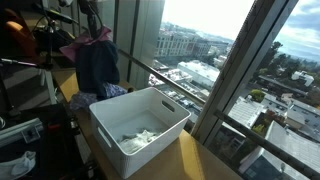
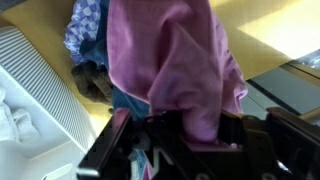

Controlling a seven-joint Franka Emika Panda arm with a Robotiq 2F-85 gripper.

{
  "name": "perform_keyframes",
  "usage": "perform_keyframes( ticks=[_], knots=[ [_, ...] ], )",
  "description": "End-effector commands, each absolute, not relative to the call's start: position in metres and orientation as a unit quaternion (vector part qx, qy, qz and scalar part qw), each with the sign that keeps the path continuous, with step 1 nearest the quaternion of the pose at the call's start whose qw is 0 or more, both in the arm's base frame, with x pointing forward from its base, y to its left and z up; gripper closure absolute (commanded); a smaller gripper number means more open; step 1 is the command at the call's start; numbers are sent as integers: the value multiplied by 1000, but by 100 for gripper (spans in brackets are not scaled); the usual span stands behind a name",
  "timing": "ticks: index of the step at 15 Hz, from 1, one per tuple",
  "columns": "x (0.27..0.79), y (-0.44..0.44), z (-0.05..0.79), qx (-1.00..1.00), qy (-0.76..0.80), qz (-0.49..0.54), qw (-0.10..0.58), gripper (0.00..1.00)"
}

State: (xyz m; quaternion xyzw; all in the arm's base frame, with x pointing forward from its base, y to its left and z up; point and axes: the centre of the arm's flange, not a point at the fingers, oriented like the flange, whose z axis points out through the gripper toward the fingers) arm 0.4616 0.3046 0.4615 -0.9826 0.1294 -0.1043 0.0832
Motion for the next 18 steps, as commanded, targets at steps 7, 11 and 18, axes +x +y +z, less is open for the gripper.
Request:
perform_keyframes(
  ticks=[7,11,18],
  knots=[
    [497,296,369,-989,135,-51,26,54],
    [504,272,369,-987,151,-51,20,34],
    [532,151,384,-970,229,-79,4,0]
  ],
)
